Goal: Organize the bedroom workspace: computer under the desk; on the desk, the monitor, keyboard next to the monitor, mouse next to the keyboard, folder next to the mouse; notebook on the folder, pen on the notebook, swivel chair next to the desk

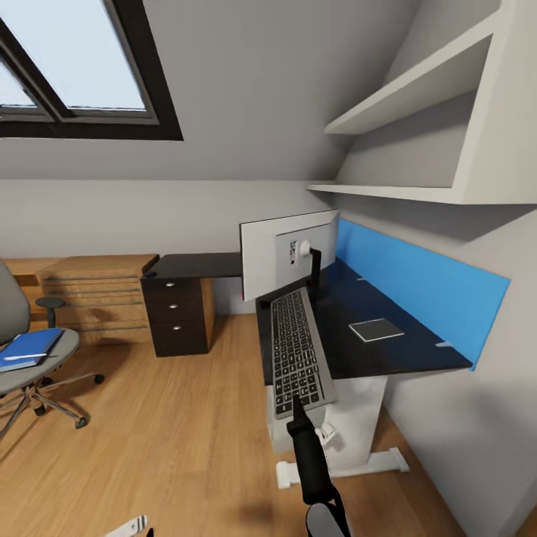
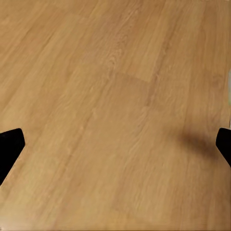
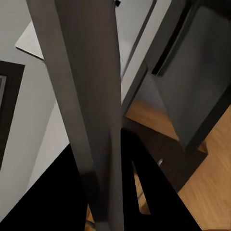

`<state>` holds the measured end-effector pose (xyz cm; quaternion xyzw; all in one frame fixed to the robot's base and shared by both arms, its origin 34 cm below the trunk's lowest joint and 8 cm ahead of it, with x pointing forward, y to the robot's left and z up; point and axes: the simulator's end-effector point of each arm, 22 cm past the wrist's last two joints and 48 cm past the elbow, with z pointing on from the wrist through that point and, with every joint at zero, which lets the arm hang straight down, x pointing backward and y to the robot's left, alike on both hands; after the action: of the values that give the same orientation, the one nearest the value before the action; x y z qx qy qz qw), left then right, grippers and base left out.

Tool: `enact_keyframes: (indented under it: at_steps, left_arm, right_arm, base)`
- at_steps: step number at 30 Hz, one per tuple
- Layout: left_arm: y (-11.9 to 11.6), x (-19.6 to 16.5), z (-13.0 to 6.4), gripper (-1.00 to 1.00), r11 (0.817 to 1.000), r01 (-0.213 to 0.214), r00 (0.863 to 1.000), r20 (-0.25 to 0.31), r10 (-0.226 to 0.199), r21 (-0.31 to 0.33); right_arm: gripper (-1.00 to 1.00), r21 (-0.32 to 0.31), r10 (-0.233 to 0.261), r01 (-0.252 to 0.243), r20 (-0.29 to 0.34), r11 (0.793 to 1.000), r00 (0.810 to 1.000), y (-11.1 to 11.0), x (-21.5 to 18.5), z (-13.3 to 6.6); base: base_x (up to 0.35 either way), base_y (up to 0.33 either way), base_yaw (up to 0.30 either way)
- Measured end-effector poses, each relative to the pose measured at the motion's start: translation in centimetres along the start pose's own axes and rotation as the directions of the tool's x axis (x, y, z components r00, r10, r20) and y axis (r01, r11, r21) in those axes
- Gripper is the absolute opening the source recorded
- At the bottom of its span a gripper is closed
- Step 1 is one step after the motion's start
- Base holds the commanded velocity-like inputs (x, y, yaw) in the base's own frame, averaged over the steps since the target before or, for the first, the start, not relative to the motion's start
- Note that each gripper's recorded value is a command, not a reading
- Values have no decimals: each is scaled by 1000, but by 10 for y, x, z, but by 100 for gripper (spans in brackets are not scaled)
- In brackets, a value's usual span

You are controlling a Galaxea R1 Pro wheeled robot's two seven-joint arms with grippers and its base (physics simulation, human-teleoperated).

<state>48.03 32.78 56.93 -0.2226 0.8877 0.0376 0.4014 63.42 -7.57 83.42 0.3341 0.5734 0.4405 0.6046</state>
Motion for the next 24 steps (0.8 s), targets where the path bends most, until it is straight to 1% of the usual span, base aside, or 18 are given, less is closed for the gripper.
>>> enact_keyframes:
  at_steps: [8,11,16,18,19,20,24]
  left_arm:
    - [1,0,0,100,1000,-1,1000,-1,1,-2]
    - [5,5,1,100,1000,-5,1000,-10,5,-10]
    - [7,8,1,100,1000,-8,1000,-15,8,-15]
    - [7,8,1,100,1000,-8,1000,-16,8,-16]
    - [7,8,1,100,1000,-8,1000,-16,8,-15]
    - [7,7,1,100,1000,-8,1000,-14,8,-15]
    - [6,5,1,100,1000,-8,1000,-10,7,-13]
  right_arm:
    - [-100,0,-2,2,-3,1000,1000,0,1,-1]
    - [-100,1,-2,2,-1,1000,1000,-1,1,-1]
    - [-100,-1,-9,9,2,1000,1000,-1,1,-1]
    - [-100,1,-5,5,4,1000,1000,-2,0,-1]
    - [-100,1,-6,6,6,1000,1000,-2,0,-1]
    - [-100,6,-12,12,39,1000,999,-2,-8,-1]
    - [-100,1,-17,17,45,1000,999,0,-9,-1]
  base:
    - [-3,320,0]
    - [0,318,0]
    - [0,56,0]
    - [0,1,3]
    - [0,158,129]
    - [0,219,140]
    - [0,287,160]
